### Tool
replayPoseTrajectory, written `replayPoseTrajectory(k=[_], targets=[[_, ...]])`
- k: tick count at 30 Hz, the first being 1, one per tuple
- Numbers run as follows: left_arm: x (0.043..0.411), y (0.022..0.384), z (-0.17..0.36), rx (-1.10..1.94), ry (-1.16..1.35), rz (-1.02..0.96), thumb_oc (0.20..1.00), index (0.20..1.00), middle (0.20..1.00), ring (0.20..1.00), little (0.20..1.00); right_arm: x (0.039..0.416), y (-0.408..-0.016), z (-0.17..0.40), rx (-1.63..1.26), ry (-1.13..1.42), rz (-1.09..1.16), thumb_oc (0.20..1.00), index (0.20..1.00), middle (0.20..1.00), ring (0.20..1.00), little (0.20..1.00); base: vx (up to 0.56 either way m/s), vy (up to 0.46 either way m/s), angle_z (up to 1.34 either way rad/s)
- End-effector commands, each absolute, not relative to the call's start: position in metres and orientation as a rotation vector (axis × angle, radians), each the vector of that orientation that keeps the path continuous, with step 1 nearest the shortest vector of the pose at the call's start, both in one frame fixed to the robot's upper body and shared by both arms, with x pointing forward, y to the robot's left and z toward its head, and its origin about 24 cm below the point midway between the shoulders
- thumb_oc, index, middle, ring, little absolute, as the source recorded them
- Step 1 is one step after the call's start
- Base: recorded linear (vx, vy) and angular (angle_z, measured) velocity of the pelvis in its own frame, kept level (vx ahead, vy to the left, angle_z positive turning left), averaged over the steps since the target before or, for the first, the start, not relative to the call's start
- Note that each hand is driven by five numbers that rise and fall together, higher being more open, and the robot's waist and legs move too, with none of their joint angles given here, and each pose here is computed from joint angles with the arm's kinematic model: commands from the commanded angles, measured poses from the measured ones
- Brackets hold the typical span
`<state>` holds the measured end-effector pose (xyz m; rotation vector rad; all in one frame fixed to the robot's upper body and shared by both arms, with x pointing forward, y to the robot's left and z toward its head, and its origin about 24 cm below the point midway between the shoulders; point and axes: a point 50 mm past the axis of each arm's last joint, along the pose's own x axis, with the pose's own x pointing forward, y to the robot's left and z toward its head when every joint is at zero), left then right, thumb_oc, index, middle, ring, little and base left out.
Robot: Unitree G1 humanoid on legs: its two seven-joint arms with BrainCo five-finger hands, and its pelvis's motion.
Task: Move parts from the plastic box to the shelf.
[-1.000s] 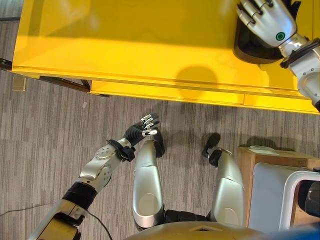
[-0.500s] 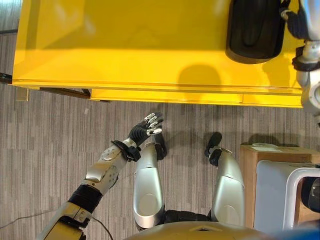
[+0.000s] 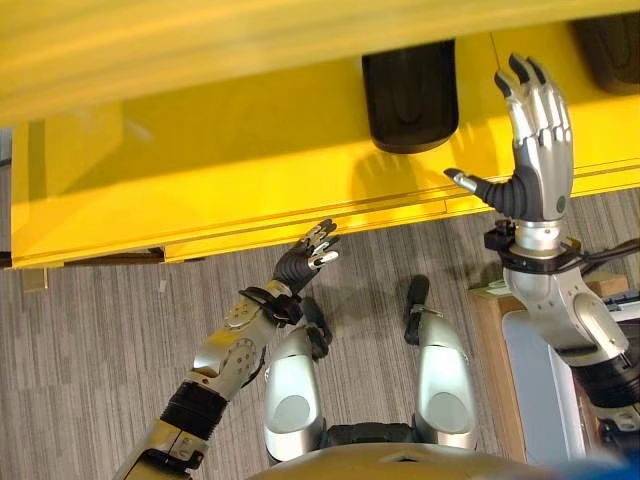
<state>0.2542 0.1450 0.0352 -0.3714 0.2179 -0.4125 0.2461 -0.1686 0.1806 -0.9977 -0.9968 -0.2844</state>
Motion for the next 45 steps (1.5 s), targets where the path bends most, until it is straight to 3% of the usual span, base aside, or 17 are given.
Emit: replayPoseTrajectory(k=[1,16,22,28,35,45], targets=[[0.246,0.147,0.049,-0.41,0.153,-0.41,1.0,1.0,1.0,1.0,1.0,0.236,-0.161,0.2,-0.94,-1.132,-0.133,1.0,1.0,1.0,1.0,1.0,0.06,0.057,-0.08],[0.236,0.174,0.035,-0.371,0.237,-0.287,1.0,1.0,1.0,1.0,1.0,0.237,-0.147,0.126,-1.129,-0.679,0.451,1.0,1.0,1.0,1.0,1.0,0.07,-0.023,0.01],[0.236,0.181,0.035,-0.335,0.241,-0.269,1.0,1.0,1.0,1.0,1.0,0.242,-0.146,0.105,-1.129,-0.49,0.573,1.0,1.0,1.0,1.0,1.0,0.02,-0.076,0.05],[0.238,0.187,0.043,-0.341,0.187,-0.231,1.0,1.0,1.0,1.0,1.0,0.239,-0.135,0.094,-1.109,-0.455,0.696,1.0,1.0,1.0,1.0,1.0,0.01,-0.02,0.05],[0.242,0.185,0.049,-0.337,0.161,-0.223,1.0,1.0,1.0,1.0,1.0,0.241,-0.124,0.093,-1.151,-0.469,0.75,1.0,1.0,1.0,1.0,1.0,0.0,-0.005,0.02],[0.247,0.184,0.055,-0.337,0.115,-0.208,1.0,1.0,1.0,1.0,1.0,0.258,-0.13,0.086,-1.255,-0.458,0.603,1.0,1.0,1.0,1.0,1.0,0.0,0.006,-0.02]])
